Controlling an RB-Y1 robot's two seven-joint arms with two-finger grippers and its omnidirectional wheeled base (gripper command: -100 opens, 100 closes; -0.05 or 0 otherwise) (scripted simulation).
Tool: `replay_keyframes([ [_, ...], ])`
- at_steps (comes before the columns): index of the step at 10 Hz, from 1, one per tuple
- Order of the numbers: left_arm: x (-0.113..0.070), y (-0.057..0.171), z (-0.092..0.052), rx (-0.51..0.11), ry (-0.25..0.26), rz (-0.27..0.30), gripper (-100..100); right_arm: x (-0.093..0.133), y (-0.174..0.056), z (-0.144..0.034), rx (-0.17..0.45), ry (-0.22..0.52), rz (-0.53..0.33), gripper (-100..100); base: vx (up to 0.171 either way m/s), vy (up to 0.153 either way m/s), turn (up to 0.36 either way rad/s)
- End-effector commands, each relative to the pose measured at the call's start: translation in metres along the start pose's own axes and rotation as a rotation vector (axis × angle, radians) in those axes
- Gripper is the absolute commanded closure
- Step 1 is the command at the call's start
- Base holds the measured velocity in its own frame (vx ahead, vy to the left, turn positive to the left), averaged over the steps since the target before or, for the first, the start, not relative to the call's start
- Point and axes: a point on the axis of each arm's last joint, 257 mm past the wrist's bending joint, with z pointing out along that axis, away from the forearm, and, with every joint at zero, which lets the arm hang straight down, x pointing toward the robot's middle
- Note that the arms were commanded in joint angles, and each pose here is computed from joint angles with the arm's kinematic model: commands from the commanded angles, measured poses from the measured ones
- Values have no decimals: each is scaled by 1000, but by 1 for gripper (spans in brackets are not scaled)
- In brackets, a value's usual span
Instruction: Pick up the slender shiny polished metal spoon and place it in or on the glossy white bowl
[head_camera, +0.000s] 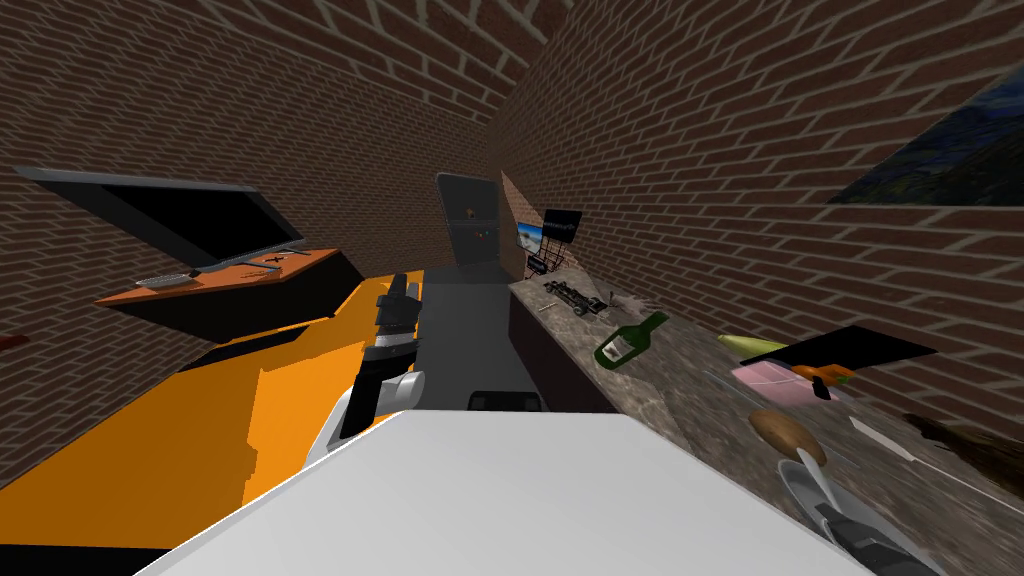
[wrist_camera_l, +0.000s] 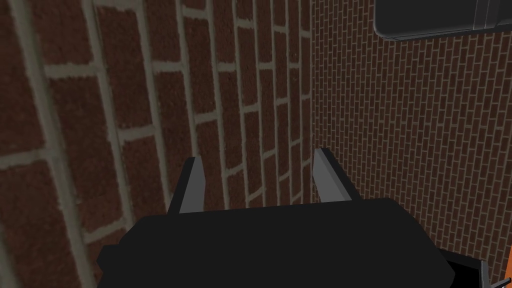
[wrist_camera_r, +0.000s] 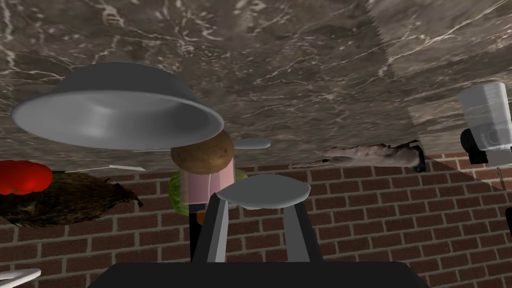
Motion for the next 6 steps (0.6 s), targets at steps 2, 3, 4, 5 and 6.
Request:
replay_keyframes([
  [2,0,0,0,0,0,0,0,-3,-19,-10,66,15,-6,100,-48,-69,146],
  [3,0,0,0,0,0,0,0,2,-28,-16,96,31,-9,100,-32,-122,163],
  [4,0,0,0,0,0,0,0,5,-33,-19,112,40,-11,100,-34,-105,96],
  [5,0,0,0,0,0,0,0,10,-43,-26,143,60,-14,100,-58,-79,173],
  [6,0,0,0,0,0,0,0,14,-47,-30,159,70,-17,100,-53,-58,135],
])
